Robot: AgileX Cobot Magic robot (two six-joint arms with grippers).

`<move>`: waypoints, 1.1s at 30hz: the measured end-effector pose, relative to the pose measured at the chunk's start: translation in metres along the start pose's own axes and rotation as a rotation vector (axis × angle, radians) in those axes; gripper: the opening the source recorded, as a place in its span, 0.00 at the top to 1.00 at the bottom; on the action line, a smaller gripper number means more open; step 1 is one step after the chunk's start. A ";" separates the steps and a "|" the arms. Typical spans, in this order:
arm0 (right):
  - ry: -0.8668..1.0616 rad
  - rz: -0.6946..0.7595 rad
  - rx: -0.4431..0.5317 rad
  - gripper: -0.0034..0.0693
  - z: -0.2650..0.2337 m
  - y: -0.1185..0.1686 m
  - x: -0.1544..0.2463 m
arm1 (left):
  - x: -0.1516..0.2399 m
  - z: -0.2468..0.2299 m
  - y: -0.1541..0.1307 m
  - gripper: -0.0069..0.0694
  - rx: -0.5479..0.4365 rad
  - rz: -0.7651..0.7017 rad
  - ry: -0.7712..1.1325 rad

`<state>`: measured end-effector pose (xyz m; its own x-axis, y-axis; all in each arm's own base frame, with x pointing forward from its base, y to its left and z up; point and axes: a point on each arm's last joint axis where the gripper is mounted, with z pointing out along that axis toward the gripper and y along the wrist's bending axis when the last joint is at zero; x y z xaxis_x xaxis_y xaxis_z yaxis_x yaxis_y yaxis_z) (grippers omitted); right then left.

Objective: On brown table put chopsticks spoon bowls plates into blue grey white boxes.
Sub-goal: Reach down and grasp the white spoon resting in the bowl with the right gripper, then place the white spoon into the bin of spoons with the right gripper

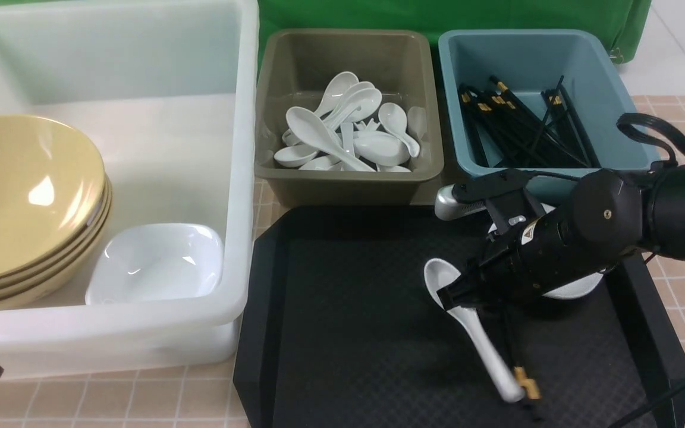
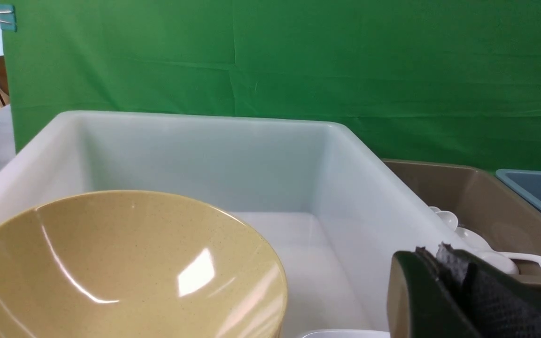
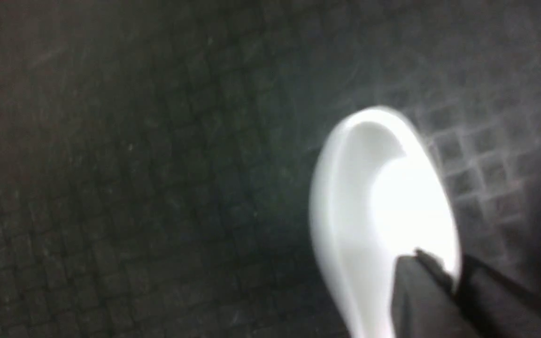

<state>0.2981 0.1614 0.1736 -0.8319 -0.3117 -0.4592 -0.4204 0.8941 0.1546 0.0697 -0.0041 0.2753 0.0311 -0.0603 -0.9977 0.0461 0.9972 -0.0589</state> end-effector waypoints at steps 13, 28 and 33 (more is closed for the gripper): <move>-0.274 -0.139 -0.023 0.86 -0.054 0.018 -0.070 | 0.000 0.000 0.000 0.88 0.000 0.000 0.000; -0.831 -0.223 0.119 0.66 -0.022 0.014 -0.192 | 0.004 0.001 0.000 0.88 -0.001 -0.002 0.011; -0.498 -0.326 0.049 0.42 -0.015 0.002 -0.184 | 0.008 0.001 0.001 0.88 -0.001 0.000 0.022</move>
<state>0.4448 0.2161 0.2712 -0.3878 -0.3943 -0.8332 -0.5983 0.7953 -0.0978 0.0708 -0.0040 0.2678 0.0089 -0.0596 -0.9982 0.0447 0.9972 -0.0591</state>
